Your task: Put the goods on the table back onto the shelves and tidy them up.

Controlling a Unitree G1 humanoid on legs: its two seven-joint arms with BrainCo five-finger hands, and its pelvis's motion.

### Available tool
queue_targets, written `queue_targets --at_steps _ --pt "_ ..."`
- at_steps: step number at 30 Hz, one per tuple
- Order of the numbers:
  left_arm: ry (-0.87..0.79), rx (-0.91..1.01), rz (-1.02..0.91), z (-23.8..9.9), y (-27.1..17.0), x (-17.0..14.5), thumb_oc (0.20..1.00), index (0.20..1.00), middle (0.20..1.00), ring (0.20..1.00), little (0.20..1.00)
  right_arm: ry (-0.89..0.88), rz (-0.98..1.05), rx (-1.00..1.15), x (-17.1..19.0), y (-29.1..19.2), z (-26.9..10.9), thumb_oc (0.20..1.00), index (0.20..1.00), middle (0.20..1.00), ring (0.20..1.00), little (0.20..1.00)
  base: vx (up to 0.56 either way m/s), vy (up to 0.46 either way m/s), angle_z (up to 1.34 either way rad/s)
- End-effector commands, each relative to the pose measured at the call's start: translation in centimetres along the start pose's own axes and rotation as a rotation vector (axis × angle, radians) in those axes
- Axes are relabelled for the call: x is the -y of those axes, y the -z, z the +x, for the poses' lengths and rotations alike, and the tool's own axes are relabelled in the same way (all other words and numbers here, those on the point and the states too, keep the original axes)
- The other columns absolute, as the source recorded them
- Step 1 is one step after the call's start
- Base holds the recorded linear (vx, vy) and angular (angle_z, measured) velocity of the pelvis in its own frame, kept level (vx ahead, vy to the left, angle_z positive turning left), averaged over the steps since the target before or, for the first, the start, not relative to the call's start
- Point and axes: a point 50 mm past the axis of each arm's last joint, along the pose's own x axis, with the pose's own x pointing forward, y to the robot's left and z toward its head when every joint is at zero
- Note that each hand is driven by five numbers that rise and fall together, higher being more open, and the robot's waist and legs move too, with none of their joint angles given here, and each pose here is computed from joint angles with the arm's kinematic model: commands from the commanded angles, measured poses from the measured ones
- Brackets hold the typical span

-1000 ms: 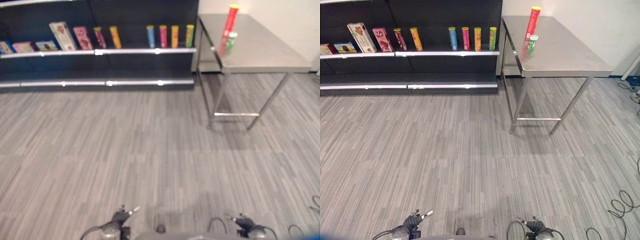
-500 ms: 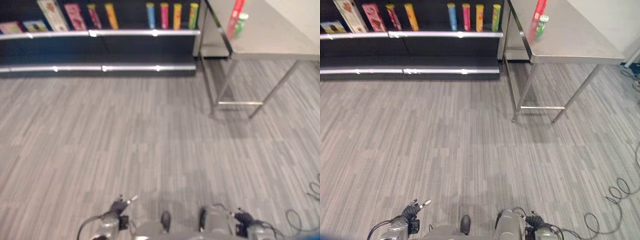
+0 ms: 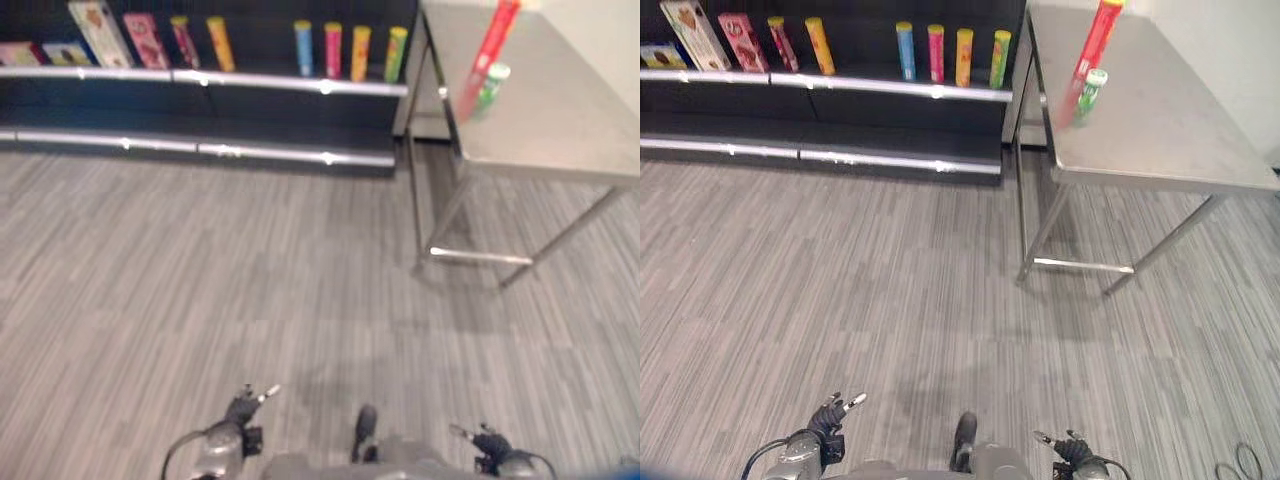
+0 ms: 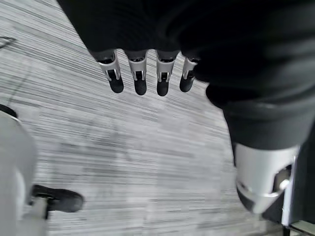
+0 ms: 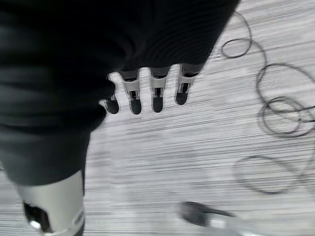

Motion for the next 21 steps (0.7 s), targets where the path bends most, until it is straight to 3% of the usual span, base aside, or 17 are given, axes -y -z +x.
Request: queue_targets --at_steps 1,15,21 --pt "-0.007 0.132 0.0 0.6 -4.0 -0.9 1.0 1.0 1.0 1.0 1.0 0.008 0.019 0.059 0.0 -2.3 0.3 1.0 1.0 1.0 1.0 1.0 0.27 -0.023 -0.33" --pt "-0.031 0.004 0.004 0.2 -0.2 -0.9 1.0 1.0 1.0 1.0 1.0 0.033 -0.063 0.01 1.0 -1.1 0.3 1.0 1.0 1.0 1.0 1.0 0.4 0.258 -0.35" --pt "-0.035 0.071 0.071 0.5 -2.3 -2.2 1.0 1.0 1.0 1.0 1.0 0.068 0.044 -0.021 2.5 -0.4 0.2 1.0 1.0 1.0 1.0 1.0 0.27 0.449 -0.5"
